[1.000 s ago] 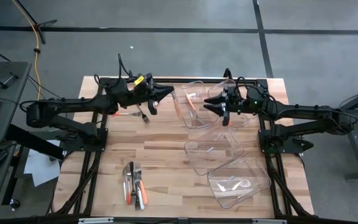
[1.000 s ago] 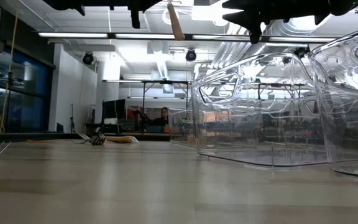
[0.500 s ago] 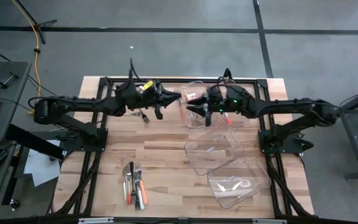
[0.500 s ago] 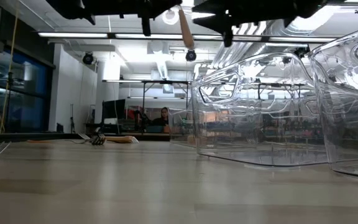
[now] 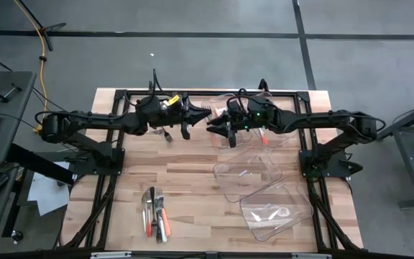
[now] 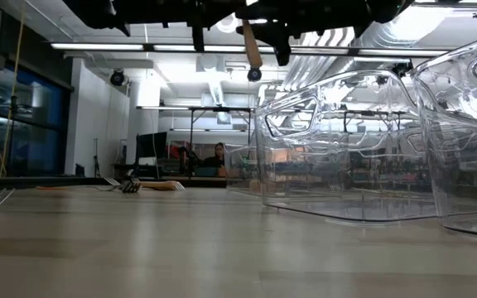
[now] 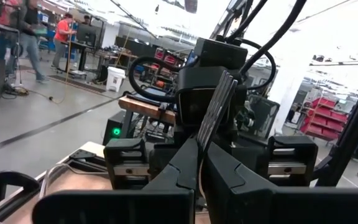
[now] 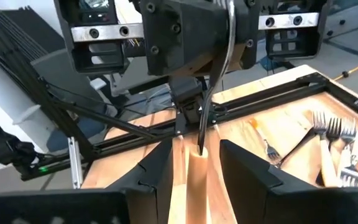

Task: Sort silverware by color (type)
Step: Put the light orange fork into the left transparent bin

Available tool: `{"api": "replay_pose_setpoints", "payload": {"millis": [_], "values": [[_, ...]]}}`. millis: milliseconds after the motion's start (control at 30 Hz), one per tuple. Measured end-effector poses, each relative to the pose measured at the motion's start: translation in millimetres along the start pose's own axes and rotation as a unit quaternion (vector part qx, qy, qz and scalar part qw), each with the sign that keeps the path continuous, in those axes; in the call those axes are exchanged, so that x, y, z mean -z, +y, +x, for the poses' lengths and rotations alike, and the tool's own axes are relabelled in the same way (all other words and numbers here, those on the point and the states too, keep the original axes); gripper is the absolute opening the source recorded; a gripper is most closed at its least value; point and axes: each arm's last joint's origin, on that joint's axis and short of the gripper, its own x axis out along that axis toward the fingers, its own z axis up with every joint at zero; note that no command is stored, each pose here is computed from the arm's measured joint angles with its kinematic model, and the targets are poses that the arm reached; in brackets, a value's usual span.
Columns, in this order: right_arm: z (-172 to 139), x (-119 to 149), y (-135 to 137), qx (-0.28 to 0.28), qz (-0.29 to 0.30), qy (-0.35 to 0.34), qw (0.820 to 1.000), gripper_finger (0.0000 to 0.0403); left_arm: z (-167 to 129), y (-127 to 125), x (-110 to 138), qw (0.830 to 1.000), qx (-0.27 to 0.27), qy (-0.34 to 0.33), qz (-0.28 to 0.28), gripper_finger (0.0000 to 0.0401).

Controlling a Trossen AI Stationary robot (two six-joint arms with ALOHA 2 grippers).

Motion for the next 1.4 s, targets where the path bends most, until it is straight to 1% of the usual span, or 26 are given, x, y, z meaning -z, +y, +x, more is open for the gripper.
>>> {"api": "replay_pose_setpoints", "payload": {"millis": [100,233,300,400,467,567,667,733,833,967,1067,1167,1233,1300,1400], "values": [[0.0,0.3,-0.1,0.000,0.008,0.001,1.000,0.0088,0.0,0.0,0.0,1.000,0.000,0.000,0.002,0.0000],[0.0,0.8,-0.1,-0.001,0.009,0.003,1.000,0.0026,0.0,0.1,0.2,1.000,0.000,0.001,0.004,0.0001],[-0.1,0.8,0.0,-0.003,0.008,0.004,1.000,0.0016,0.0,0.1,0.2,1.000,0.000,0.001,0.005,0.0001],[-0.1,1.0,0.1,-0.005,0.009,0.005,1.000,0.0025,0.0,0.1,0.3,1.000,0.000,0.001,0.005,0.0004],[-0.2,1.1,0.2,-0.009,0.009,0.007,1.000,0.0021,0.0,0.2,0.7,1.000,-0.001,0.004,0.004,0.0011],[-0.9,1.4,-1.2,-0.012,0.007,0.011,1.000,0.0015,0.0,0.4,1.4,1.000,-0.002,0.007,-0.001,0.0031],[-7.7,-1.5,-2.1,-0.008,0.009,0.019,1.000,0.0015,-2.8,0.3,-1.0,1.000,0.001,0.015,-0.002,0.0062],[-16.0,-4.1,-1.8,0.000,0.000,0.031,1.000,0.0015,-8.2,-0.3,-4.9,1.000,-0.001,0.029,-0.003,0.0084],[-32.8,-9.2,-1.4,0.022,-0.013,0.049,0.998,0.0015,-21.5,-0.6,-11.8,0.998,-0.007,0.068,0.005,0.0114],[-60.5,-13.7,-1.3,0.063,-0.024,0.085,0.994,0.0015,-46.5,-2.9,-25.6,0.994,-0.024,0.108,0.013,0.0139],[-79.9,-17.9,1.2,0.087,-0.038,0.096,0.991,0.0015,-62.3,-7.7,-36.1,0.993,-0.027,0.111,0.021,0.0146],[-97.1,-21.7,3.9,0.106,-0.046,0.100,0.988,0.0015,-74.4,-13.4,-40.3,0.996,-0.017,0.089,0.023,0.0145],[-107.7,-23.4,5.7,0.115,-0.045,0.102,0.987,0.0015,-79.9,-16.4,-35.1,0.997,-0.009,0.071,0.019,0.0142],[-116.3,-25.6,8.2,0.118,-0.045,0.099,0.987,0.0015,-85.3,-17.7,-24.2,0.998,-0.014,0.059,0.004,0.0138],[-123.3,-28.3,10.7,0.121,-0.047,0.091,0.987,0.0015,-90.3,-20.0,-10.8,0.999,-0.011,0.034,-0.009,0.0131]]}}
